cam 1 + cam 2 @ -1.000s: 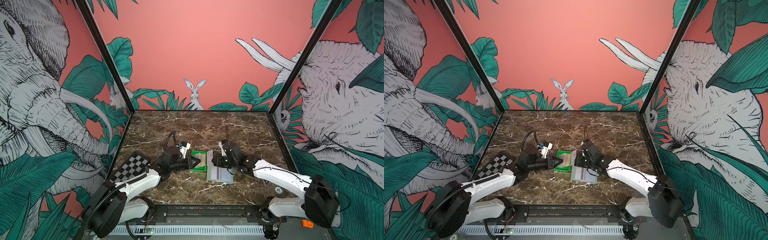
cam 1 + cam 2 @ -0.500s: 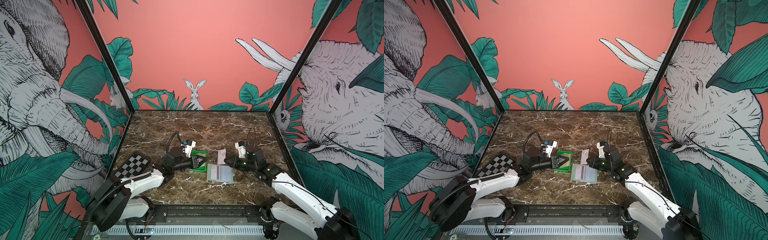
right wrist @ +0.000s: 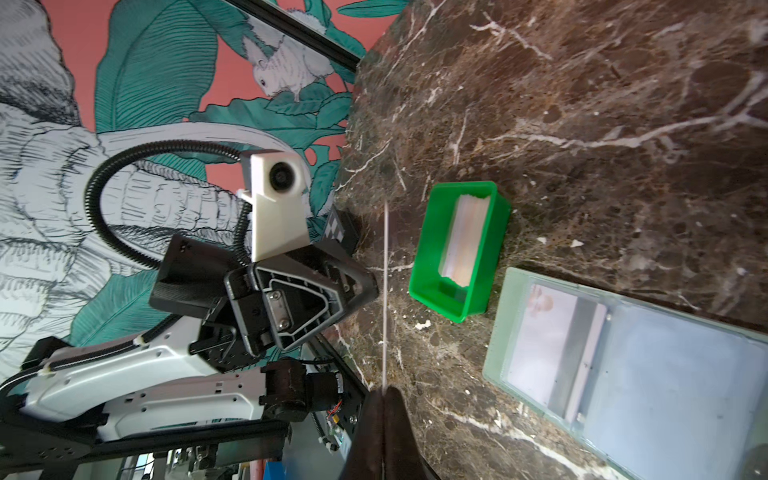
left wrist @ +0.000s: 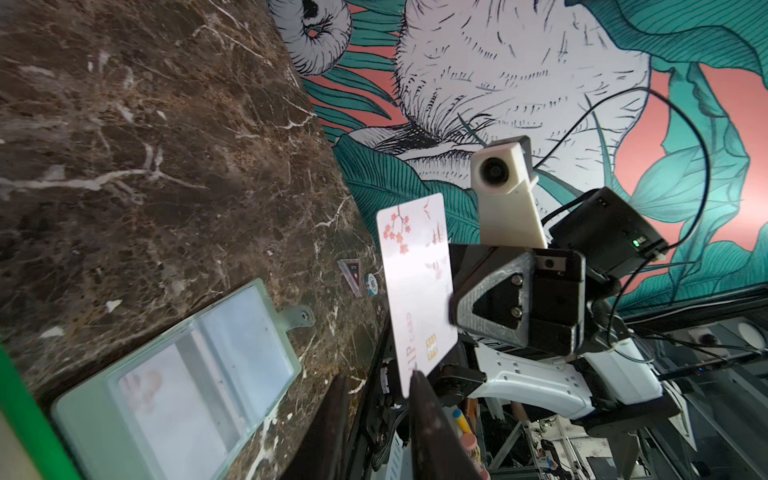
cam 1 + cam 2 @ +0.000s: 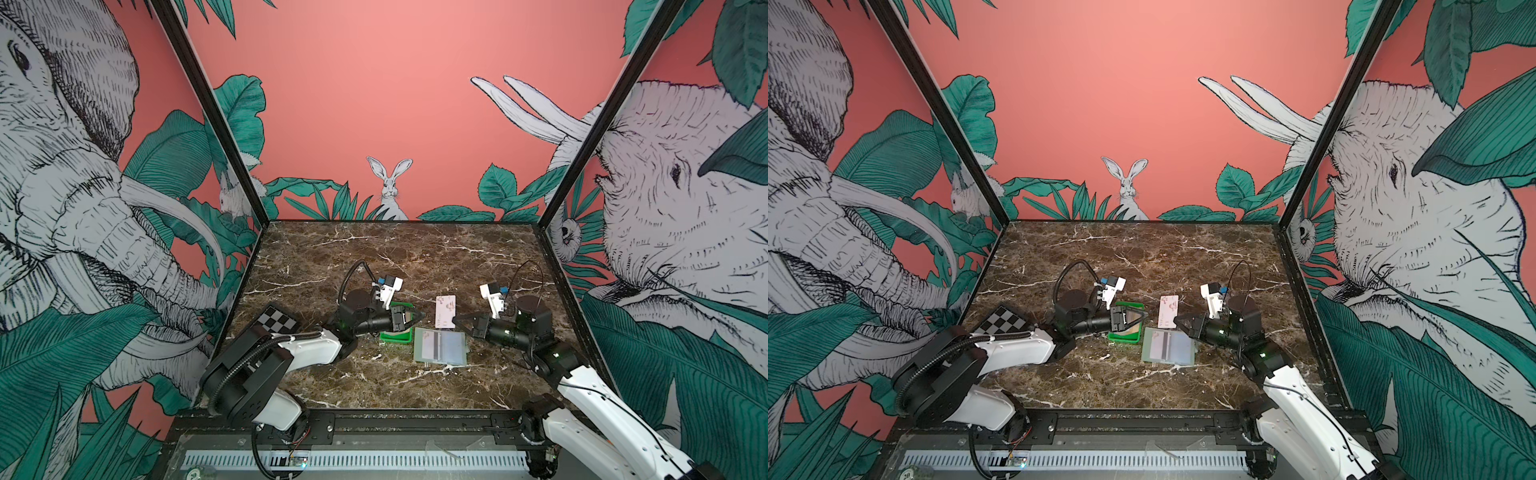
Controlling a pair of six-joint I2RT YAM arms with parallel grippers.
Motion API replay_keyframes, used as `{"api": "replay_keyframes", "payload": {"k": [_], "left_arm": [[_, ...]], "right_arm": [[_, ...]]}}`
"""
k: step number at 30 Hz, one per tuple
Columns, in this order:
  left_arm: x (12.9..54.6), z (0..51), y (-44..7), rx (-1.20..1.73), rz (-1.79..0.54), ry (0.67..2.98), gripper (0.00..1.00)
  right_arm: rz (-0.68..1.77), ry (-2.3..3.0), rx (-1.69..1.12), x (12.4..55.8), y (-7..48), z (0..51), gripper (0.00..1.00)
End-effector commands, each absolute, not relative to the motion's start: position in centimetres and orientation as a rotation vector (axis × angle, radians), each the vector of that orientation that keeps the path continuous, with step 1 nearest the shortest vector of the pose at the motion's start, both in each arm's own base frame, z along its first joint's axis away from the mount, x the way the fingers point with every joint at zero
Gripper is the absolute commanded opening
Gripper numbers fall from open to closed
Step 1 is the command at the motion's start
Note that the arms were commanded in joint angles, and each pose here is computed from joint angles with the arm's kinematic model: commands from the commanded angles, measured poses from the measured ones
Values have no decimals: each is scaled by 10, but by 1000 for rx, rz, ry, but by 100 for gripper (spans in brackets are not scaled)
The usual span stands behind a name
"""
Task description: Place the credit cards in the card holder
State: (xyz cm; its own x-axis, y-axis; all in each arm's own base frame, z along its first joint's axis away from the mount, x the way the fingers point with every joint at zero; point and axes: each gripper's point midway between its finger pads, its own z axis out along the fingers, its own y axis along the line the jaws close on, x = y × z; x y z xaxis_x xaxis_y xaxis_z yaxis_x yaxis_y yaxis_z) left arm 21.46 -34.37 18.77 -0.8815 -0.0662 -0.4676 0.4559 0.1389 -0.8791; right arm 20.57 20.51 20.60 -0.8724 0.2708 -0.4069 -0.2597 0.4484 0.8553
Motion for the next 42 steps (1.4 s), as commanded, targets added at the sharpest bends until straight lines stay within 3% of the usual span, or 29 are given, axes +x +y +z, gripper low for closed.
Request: {"api": "replay_keyframes", "payload": {"k": [1,20,40,42], "left_arm": [[205,223,-352,461,-1914,1895,26],[199,235,-357,453,-2001,1898,25],[202,229,-362,439,-1988,1946,0],[204,223,-361,428,-1959,1967,0]], "right_arm": [[1540,2120,-52,202,213,226,0],[1633,2083,-87,200,221,230,0],[1515,2176,-54,204,214,205,0],[1471,2206,-34,205,211,198,7]]}}
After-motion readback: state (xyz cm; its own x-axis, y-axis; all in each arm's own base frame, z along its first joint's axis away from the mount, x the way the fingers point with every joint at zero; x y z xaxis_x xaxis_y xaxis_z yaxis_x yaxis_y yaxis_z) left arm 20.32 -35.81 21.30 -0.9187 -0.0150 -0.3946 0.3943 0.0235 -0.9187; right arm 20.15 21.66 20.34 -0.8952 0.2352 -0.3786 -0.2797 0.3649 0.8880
